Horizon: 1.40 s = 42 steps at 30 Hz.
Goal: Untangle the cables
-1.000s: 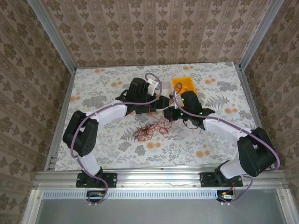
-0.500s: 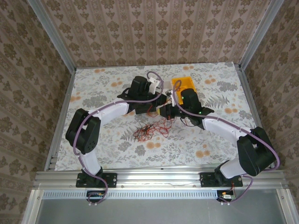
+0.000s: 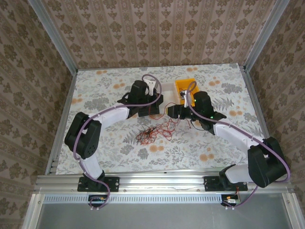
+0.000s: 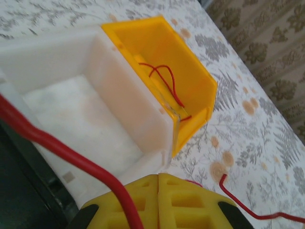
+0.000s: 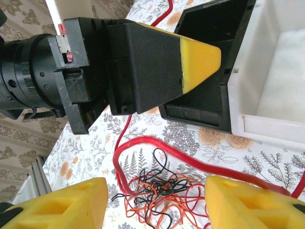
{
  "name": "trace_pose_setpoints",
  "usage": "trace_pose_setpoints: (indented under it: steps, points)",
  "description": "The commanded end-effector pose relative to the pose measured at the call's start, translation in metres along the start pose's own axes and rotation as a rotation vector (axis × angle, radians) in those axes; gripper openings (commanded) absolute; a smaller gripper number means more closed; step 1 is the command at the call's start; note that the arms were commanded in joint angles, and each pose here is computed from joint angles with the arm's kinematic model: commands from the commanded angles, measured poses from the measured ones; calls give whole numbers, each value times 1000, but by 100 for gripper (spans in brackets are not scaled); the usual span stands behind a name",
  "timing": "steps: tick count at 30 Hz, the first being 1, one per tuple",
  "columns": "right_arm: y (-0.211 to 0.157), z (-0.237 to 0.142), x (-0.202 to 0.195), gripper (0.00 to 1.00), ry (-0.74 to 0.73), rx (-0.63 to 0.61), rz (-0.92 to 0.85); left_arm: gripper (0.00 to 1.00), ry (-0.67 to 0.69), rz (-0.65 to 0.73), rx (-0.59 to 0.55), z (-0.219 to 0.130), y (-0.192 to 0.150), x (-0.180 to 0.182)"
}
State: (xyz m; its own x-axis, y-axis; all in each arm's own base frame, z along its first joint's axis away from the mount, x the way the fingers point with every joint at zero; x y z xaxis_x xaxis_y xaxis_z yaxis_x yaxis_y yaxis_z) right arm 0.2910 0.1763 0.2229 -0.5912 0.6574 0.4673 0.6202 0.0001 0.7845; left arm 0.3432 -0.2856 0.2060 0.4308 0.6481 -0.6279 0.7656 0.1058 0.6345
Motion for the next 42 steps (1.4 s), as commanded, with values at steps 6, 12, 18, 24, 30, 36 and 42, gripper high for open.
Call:
trace_pose_setpoints:
  steps: [6, 12, 18, 24, 30, 36, 42]
  points:
    - [3, -5, 6, 56, 28, -2, -24, 0, -164, 42, -83, -14, 12, -24]
    - [11, -7, 12, 52, 68, -26, -25, 0, -140, 47, -56, -16, 6, -21]
    - [10, -11, 12, 48, 95, -11, -18, 0, 1, 18, -75, -16, 7, -5]
    - [8, -19, 7, 48, 97, -10, 8, 0, -6, 24, -102, -20, 13, -5]
    - [13, -14, 9, 48, 145, -18, 18, 0, -38, 31, -92, -18, 12, -7]
    - [25, -12, 13, 48, 178, -46, 8, 0, -36, 33, -76, -16, 8, -5]
    - [31, -10, 17, 49, 212, -56, 13, 0, -1, 35, -54, -13, 3, 0]
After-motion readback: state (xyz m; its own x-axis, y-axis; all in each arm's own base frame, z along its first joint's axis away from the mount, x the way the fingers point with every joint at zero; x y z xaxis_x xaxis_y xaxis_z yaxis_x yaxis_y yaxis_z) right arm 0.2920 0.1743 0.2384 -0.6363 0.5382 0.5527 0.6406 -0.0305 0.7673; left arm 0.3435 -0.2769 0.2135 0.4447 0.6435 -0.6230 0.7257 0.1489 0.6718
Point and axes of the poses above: each hand's point on the last joint's axis, 136 mm out from that joint toward the fingers, its own z axis out along the fingers, its own x axis along the line the jaws close on, y = z × x, the point moved 8 cm from there along -z, back along the fingers, and after that the axes turned 10 degrees about -z, right-handed, at the moved point
